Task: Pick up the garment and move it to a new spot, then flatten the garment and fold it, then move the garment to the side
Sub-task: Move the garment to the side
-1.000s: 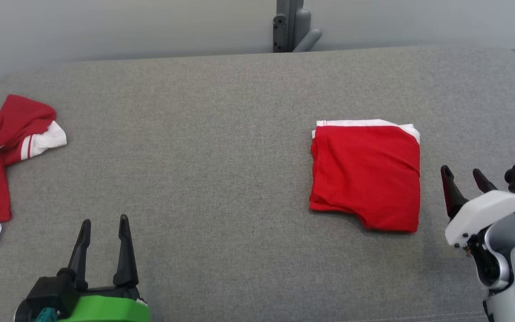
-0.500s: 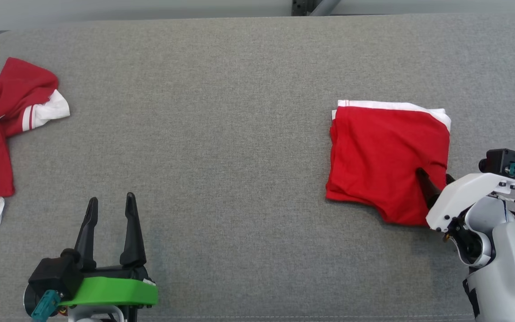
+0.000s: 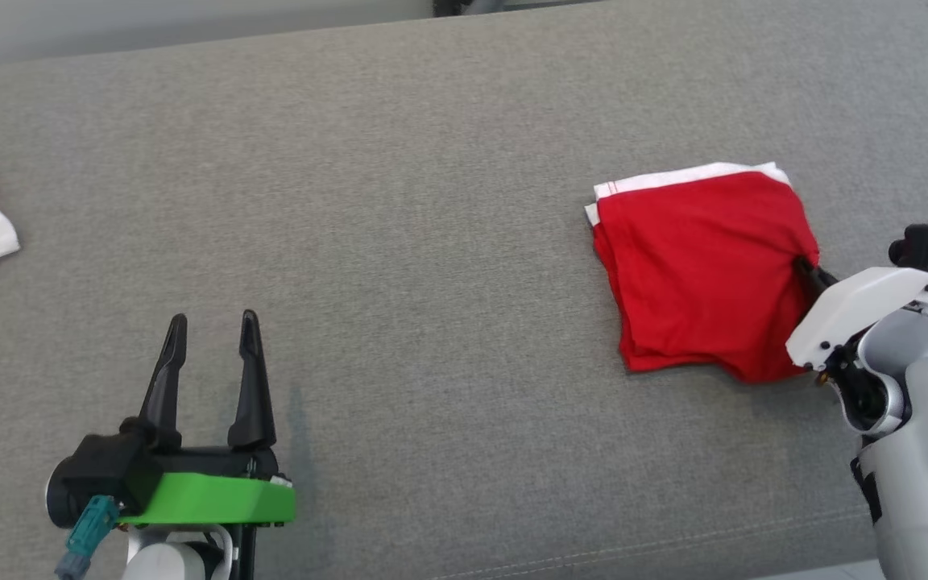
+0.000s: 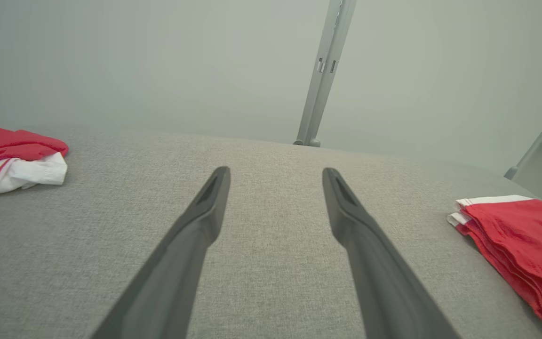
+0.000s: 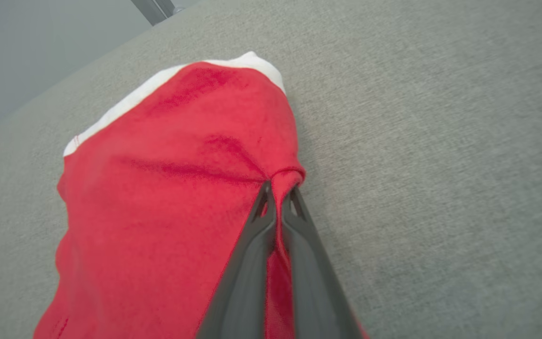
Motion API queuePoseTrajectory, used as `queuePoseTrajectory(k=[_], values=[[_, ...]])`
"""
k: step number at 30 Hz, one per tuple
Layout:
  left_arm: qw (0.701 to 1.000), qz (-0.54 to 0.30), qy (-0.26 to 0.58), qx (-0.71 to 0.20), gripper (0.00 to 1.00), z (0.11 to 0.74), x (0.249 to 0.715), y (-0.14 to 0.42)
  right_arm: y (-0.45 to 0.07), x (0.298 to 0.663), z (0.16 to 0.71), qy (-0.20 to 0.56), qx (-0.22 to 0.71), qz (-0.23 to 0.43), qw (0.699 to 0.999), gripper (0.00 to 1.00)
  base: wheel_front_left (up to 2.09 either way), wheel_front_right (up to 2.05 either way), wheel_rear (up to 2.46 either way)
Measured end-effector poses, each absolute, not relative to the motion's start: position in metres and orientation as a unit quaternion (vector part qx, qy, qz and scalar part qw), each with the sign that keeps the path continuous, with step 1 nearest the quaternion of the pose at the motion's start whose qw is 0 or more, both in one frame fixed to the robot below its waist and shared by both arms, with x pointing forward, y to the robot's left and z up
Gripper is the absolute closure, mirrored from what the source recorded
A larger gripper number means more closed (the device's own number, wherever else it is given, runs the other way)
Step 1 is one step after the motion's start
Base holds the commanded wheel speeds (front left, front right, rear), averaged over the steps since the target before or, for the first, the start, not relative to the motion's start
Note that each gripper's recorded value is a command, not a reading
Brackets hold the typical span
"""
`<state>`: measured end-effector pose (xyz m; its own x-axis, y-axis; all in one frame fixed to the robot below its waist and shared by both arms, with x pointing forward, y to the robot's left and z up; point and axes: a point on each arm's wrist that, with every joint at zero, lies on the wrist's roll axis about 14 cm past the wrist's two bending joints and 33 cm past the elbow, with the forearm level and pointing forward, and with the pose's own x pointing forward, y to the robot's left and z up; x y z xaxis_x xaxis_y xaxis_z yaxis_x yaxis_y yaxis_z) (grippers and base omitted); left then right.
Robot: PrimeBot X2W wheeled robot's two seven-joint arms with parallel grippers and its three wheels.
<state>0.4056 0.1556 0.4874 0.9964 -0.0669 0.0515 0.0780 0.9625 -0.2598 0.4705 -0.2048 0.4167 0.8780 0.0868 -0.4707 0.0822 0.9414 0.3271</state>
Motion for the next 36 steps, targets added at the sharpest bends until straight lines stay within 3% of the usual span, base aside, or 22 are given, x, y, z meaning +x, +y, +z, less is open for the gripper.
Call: queuePoseTrajectory(k=[12, 22, 23, 24, 25, 29, 36], values=[[0.979, -0.152, 0.002, -0.134, 0.00, 0.458, 0.457, 0.082, -0.332, 0.507, 0.450, 0.196, -0.008, -0.096, 0.976, 1.00, 0.00, 0.00, 0.00], [0.978, -0.146, 0.052, -0.140, 0.00, 0.412, 0.467, 0.081, -0.398, 0.512, 0.421, 0.232, -0.086, -0.159, 0.956, 1.00, 0.00, 0.00, 0.00], [0.979, -0.143, 0.053, -0.139, 0.00, 0.411, 0.466, 0.084, -0.401, 0.510, 0.419, 0.233, -0.087, -0.164, 0.955, 0.93, 0.00, 0.00, 0.00], [0.979, -0.140, 0.054, -0.138, 0.00, 0.411, 0.465, 0.086, -0.404, 0.510, 0.420, 0.229, -0.092, -0.168, 0.954, 0.50, 0.00, 0.00, 0.00], [0.979, -0.138, 0.054, -0.137, 0.00, 0.411, 0.464, 0.088, -0.405, 0.510, 0.422, 0.223, -0.099, -0.169, 0.955, 0.00, 0.00, 0.00, 0.00], [0.981, -0.134, 0.042, -0.136, 0.00, 0.423, 0.462, 0.090, -0.406, 0.513, 0.444, 0.175, -0.119, -0.171, 0.962, 0.00, 0.00, 0.00, 0.00], [0.983, -0.117, 0.033, -0.139, 0.00, 0.439, 0.447, 0.099, -0.360, 0.520, 0.499, 0.048, -0.132, -0.117, 0.983, 0.00, 0.00, 0.00, 0.00]])
